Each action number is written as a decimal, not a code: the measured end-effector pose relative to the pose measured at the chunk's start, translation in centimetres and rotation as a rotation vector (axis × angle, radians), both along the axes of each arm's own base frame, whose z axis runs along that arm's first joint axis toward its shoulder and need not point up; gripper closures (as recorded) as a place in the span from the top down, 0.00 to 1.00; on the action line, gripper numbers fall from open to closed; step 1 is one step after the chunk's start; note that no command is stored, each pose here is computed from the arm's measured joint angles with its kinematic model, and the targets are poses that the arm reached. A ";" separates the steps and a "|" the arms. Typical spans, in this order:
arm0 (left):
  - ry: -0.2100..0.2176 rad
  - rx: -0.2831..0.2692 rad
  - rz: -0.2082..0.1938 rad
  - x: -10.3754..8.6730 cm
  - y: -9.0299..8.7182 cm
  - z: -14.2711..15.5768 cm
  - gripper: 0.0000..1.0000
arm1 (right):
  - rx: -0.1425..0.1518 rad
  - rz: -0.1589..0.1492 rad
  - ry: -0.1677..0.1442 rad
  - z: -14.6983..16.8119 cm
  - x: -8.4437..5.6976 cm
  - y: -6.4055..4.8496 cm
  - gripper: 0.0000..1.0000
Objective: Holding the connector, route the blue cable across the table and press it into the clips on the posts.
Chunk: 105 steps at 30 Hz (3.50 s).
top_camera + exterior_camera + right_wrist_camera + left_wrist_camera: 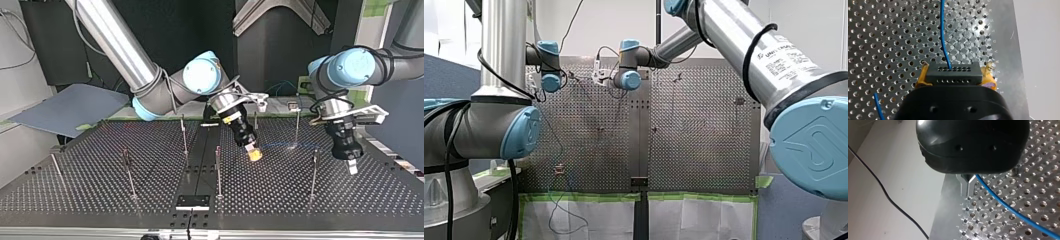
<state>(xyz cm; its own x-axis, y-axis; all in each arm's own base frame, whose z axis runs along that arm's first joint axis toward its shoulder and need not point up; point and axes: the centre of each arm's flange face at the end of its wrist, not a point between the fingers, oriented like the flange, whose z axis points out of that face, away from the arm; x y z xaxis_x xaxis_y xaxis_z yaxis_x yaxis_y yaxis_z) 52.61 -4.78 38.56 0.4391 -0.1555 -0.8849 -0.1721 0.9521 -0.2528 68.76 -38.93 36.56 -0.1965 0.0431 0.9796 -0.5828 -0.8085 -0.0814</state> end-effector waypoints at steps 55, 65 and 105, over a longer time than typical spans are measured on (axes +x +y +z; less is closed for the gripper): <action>0.281 -0.120 -0.002 -3.5 -0.8 -5.8 1.00 | 0.035 -0.074 0.034 0.6 -1.2 -2.1 0.00; 0.321 -0.139 -0.040 -6.9 -2.3 -5.1 1.00 | 0.048 -0.084 0.049 -0.5 -1.7 -2.5 0.00; 0.256 0.171 -0.168 -10.1 -13.6 -1.3 1.00 | 0.082 -0.134 0.082 -2.7 -2.9 -4.2 0.00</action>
